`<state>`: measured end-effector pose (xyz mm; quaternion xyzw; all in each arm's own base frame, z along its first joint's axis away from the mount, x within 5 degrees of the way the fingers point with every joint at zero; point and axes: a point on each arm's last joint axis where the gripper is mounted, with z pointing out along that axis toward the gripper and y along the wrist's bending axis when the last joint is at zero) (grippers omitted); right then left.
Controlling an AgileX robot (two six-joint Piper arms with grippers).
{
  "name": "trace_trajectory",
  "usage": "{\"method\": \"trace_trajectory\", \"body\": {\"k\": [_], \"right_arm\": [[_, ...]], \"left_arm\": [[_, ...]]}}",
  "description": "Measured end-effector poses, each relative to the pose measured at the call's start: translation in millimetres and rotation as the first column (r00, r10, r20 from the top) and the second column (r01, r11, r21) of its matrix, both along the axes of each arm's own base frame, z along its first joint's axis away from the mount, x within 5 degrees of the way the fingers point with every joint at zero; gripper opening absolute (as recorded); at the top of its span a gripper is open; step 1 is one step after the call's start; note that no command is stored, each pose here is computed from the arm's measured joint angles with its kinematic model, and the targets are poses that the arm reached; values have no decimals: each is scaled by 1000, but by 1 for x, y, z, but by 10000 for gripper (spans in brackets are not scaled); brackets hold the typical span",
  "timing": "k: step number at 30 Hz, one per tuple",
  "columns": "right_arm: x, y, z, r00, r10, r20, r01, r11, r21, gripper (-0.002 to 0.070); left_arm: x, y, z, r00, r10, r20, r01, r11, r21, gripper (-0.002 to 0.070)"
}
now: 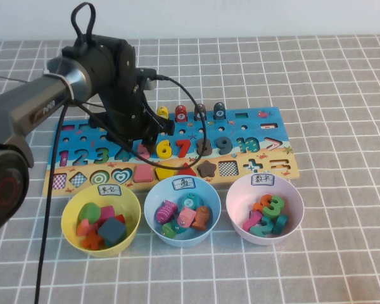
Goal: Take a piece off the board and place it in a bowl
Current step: Pick up the "number 5"
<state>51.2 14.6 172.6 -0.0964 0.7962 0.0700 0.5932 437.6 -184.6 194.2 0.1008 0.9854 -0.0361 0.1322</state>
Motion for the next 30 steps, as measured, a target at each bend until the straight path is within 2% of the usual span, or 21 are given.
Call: {"method": "trace_trajectory", "body": {"k": [10, 18, 30], "right_arm": [[0, 0, 0, 1000, 0, 0, 0, 1000, 0, -19], [0, 0, 0, 1000, 0, 0, 0, 1000, 0, -19], [0, 0, 0, 1000, 0, 0, 0, 1000, 0, -19]], "left_arm": [[1, 0, -5, 1000, 1, -9, -1, 1000, 5, 336], [1, 0, -5, 1000, 0, -6, 0, 1000, 6, 272], [1, -1, -5, 1000, 4, -10, -4, 1000, -1, 223]]}}
